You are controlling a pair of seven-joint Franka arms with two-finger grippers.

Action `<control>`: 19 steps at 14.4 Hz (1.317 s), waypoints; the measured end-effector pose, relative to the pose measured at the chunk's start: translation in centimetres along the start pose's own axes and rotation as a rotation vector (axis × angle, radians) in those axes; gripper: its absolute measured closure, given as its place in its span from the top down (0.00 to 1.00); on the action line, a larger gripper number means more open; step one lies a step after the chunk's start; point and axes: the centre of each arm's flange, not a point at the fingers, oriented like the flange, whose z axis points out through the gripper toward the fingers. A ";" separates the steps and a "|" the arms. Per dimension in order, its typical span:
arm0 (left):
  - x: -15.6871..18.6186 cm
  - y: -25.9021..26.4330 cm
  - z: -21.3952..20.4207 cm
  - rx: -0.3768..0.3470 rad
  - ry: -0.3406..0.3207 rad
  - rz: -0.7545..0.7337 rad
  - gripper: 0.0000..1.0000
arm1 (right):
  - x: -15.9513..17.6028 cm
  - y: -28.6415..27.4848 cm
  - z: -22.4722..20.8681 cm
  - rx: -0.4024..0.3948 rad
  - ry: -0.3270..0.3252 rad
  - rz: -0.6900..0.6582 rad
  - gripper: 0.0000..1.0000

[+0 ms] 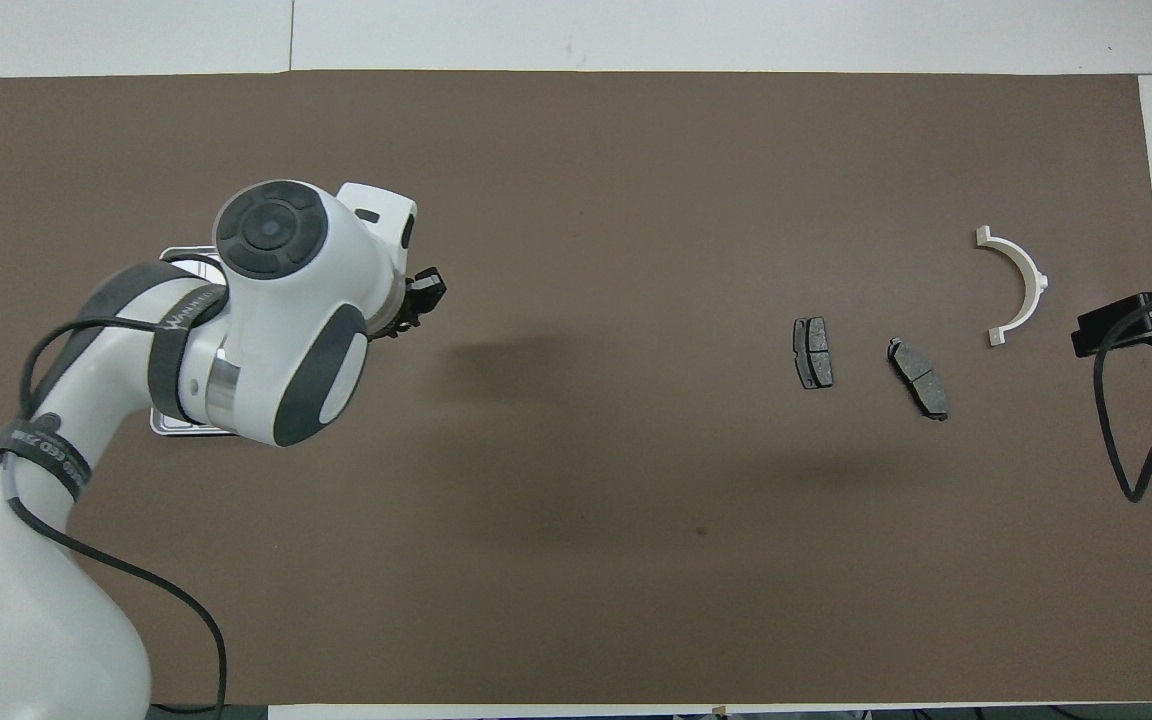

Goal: Pick bearing gear from pile to tray
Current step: 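Lift and carry the bearing to the silver tray with the left gripper, then lower the bearing onto the tray and open the left gripper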

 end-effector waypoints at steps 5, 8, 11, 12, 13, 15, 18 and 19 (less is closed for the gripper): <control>8.0 -10.4 1.0 0.004 -0.002 0.079 0.24 | -0.1 0.0 -0.1 0.000 0.001 0.001 1.00; 10.4 -15.2 2.1 0.005 0.000 0.106 0.24 | -0.1 0.0 0.0 0.000 0.000 0.000 1.00; 11.0 -17.3 3.6 0.001 0.014 0.114 0.24 | -0.1 0.0 0.0 0.000 0.000 0.000 1.00; 10.9 -17.7 4.2 0.001 0.015 0.116 0.24 | -0.1 0.0 0.0 0.000 0.000 0.000 1.00; 10.9 -18.2 4.9 0.002 0.014 0.119 0.24 | -0.1 0.0 0.0 0.000 0.000 0.000 1.00; 11.0 -19.5 5.8 0.003 0.016 0.122 0.24 | -0.1 0.0 0.0 0.000 0.000 0.000 1.00; 11.3 -20.4 6.7 0.004 0.022 0.123 0.24 | -0.1 0.0 0.0 0.000 0.000 0.000 1.00; 11.3 -20.6 7.2 0.004 0.025 0.122 0.24 | -0.1 0.0 0.0 0.000 0.000 0.000 1.00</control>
